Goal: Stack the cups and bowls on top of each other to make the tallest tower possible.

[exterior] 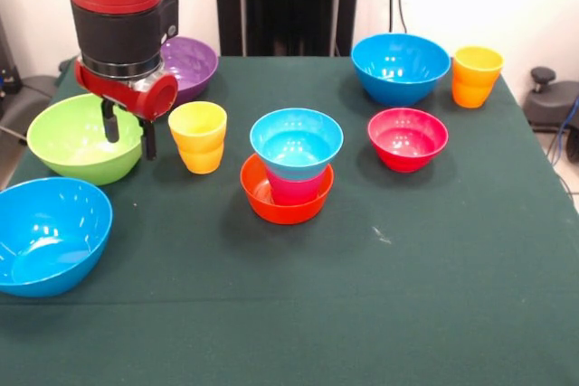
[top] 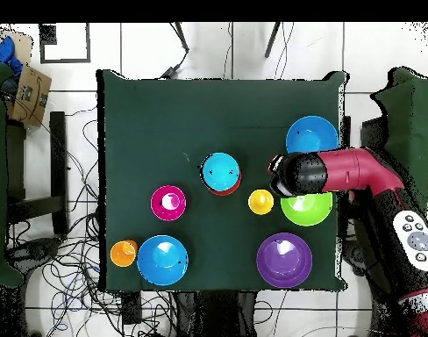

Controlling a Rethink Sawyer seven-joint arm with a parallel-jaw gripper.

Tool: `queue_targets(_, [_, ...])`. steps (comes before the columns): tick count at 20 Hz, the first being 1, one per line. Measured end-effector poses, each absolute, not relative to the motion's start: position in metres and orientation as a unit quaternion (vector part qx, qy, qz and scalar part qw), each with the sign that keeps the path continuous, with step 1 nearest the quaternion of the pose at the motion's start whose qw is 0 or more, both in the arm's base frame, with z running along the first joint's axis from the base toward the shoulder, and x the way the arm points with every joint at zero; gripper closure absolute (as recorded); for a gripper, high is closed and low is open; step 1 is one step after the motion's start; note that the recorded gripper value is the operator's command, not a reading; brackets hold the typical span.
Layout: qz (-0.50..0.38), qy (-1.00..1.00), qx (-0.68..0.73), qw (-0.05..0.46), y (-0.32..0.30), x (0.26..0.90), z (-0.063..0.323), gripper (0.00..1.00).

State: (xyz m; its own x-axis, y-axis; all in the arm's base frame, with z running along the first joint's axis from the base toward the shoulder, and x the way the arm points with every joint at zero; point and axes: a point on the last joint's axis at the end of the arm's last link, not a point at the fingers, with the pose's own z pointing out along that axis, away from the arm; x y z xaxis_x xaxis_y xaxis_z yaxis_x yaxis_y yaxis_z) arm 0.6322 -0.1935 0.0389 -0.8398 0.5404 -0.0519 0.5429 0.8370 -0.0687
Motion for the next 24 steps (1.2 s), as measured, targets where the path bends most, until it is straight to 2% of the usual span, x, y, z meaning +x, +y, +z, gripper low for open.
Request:
queue_targets(1, [-0.039, 0.959, 0.280, 0.014, -0.1909, 0.6298, 0.0375, 1.00])
queue_targets(24, [-0.035, 0.960, 0.277, 0.010, -0.1867, 0.6219, 0.0342, 1.00])
